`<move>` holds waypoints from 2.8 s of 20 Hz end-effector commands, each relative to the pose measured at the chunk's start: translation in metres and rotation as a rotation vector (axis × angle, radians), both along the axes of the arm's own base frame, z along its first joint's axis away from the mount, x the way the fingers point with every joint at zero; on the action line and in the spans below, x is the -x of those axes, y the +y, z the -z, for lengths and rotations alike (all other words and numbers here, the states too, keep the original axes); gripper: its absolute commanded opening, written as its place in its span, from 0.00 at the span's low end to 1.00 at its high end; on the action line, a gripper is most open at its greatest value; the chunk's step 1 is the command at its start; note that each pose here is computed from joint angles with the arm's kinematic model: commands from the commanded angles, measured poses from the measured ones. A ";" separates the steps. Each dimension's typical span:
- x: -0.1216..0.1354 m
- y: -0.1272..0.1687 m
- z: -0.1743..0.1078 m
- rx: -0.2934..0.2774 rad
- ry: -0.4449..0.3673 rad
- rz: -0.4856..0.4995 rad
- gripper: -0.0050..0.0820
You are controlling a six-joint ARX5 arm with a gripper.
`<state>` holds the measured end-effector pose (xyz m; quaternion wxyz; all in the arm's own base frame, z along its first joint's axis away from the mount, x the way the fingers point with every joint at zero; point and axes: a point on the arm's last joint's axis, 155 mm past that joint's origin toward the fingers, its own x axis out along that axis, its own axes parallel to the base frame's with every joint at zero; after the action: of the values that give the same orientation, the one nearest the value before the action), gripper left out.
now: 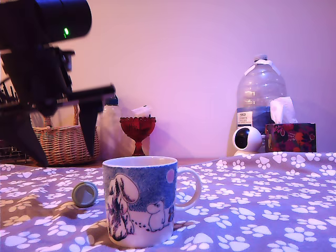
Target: Pick the coffee capsule and then drop it inside the coffee cup in front of you
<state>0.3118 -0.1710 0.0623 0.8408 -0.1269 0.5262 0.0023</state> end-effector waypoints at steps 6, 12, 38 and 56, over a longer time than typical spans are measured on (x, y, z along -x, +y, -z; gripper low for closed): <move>-0.016 -0.014 0.011 0.003 0.015 0.002 0.75; -0.018 -0.013 0.025 -0.011 0.042 -0.003 0.75; -0.028 -0.012 0.051 -0.046 0.056 0.059 0.28; -0.004 -0.014 0.001 -0.166 -0.015 0.504 0.28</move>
<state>0.3130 -0.1834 0.0517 0.8206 0.0732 0.5445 -0.1572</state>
